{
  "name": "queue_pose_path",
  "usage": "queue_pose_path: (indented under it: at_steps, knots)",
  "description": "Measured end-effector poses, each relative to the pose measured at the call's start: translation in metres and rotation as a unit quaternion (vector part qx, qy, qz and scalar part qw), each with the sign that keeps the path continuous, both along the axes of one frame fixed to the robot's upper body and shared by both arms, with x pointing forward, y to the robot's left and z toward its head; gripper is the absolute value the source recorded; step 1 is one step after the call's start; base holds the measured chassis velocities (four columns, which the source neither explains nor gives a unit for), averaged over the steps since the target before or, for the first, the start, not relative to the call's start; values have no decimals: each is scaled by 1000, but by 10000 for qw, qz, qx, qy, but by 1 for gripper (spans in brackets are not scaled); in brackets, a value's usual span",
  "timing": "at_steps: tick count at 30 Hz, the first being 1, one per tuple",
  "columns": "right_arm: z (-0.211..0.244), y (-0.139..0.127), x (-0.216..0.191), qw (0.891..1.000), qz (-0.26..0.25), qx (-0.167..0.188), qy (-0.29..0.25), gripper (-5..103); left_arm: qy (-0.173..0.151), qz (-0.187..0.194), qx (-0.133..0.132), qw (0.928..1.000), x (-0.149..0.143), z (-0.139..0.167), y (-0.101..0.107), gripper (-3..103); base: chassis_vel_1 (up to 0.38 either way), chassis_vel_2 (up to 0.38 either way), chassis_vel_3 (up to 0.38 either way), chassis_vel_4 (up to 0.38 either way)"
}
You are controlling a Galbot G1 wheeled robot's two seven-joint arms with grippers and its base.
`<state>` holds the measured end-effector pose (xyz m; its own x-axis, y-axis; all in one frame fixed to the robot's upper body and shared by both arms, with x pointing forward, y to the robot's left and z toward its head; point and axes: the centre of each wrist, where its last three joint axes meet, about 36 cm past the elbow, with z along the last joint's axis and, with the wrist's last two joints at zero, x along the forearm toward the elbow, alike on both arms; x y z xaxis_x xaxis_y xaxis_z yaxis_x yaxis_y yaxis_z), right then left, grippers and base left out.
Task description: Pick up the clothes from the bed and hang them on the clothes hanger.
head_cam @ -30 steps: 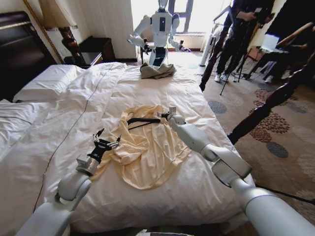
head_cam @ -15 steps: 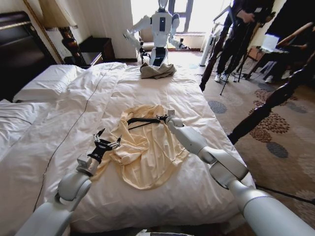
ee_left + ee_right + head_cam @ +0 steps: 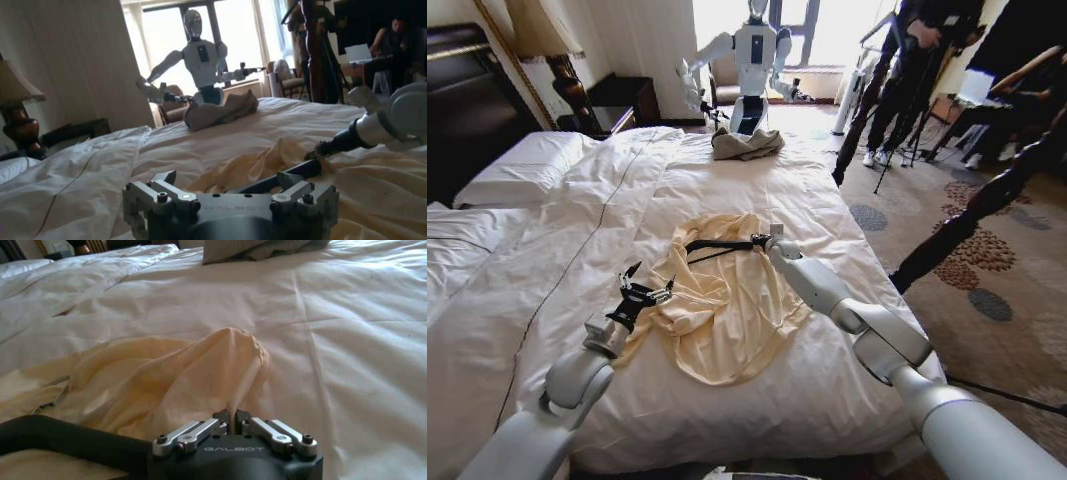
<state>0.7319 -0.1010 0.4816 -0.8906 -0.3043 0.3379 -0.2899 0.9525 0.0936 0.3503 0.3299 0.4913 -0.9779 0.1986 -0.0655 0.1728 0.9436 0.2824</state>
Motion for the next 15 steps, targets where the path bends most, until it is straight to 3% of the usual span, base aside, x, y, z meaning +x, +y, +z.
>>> queue_pose_path:
  at_steps: [2, 6, 9, 15]
  knots:
    - [0, 1, -1, 10000, 3, -20, -39, -2, -7, 8, 2, 10000, 0, 1, 1, 100, 0, 0, 0, 0]
    - [4, 1, -2, 9997, 18, -142, -180, -2, -25, 19, -1, 10000, 0, 2, 1, 100, 0, 0, 0, 0]
    - [14, -7, -6, 9972, 25, -555, -504, -2, -32, 38, -35, 10000, -2, 2, 0, 100, 0, 0, 0, 0]
    - [26, -9, -18, 9937, 0, -854, -729, -2, -34, 56, -94, 9999, -4, 1, -2, 100, 0, 0, 0, 0]
